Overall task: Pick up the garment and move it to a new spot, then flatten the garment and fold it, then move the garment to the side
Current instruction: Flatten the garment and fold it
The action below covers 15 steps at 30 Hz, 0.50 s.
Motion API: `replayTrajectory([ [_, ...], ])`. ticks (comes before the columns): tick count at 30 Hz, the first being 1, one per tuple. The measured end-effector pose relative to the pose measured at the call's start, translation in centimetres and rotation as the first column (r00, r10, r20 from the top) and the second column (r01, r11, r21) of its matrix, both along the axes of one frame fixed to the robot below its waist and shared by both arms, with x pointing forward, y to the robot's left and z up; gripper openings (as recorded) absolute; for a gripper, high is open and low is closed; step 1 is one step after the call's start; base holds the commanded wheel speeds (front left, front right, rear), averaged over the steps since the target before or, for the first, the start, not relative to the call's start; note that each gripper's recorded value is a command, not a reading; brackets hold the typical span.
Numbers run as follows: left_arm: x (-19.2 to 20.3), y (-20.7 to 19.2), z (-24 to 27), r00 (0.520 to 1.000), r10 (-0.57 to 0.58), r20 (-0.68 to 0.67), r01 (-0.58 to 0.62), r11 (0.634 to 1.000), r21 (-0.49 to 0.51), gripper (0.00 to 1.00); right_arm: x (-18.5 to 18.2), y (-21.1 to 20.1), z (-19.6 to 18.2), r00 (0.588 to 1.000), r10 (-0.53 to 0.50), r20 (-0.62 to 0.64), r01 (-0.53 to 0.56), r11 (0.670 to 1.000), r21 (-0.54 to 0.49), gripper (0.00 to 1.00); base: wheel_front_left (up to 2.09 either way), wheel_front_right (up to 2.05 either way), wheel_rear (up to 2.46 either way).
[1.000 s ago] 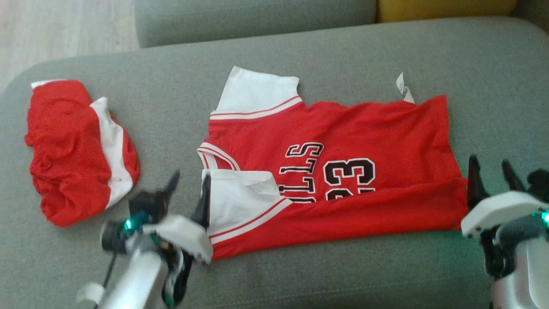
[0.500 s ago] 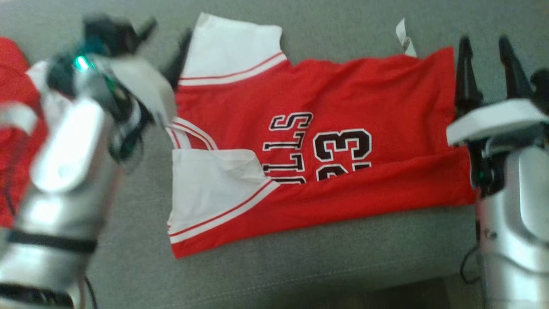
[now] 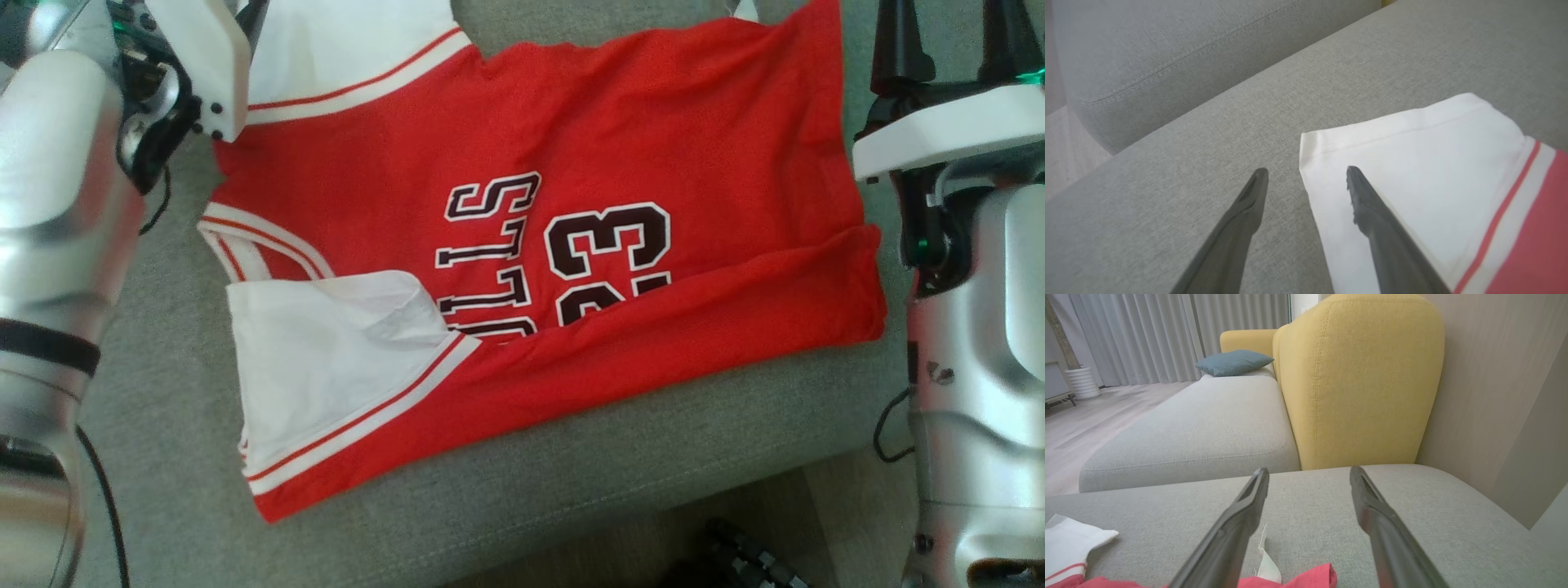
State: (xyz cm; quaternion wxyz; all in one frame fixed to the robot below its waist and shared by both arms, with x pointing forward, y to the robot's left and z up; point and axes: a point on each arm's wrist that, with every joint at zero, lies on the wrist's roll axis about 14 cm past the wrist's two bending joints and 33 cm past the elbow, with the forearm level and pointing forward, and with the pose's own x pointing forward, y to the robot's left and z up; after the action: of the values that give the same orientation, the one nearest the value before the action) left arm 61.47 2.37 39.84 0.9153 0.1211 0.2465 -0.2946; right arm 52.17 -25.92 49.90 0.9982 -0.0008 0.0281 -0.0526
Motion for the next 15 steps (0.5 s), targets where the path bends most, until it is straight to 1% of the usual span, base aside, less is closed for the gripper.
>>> replayTrajectory([
  [3, 0.3, -0.3, -1.2, 1.0, -0.011, -0.026, 0.011, 1.0, 0.003, 1.0, -0.1, -0.3, -0.8, 1.0, -0.005, -0.02, 0.005, 1.0, -0.005, 1.0, 0.0, 0.0, 0.0],
  [9, 0.8, -0.9, -1.8, 0.999, -0.023, -0.036, 0.023, 1.0, -0.009, 1.0, -0.3, -0.7, -1.6, 0.999, -0.015, -0.039, 0.015, 1.0, -0.011, 1.0, 0.0, 0.0, 0.0],
  [15, 1.5, -0.7, -3.0, 0.998, -0.036, -0.046, 0.037, 0.999, 0.029, 1.0, -0.5, -1.1, -2.5, 0.998, -0.025, -0.059, 0.024, 1.0, -0.009, 1.0, 0.0, 0.0, 0.0],
])
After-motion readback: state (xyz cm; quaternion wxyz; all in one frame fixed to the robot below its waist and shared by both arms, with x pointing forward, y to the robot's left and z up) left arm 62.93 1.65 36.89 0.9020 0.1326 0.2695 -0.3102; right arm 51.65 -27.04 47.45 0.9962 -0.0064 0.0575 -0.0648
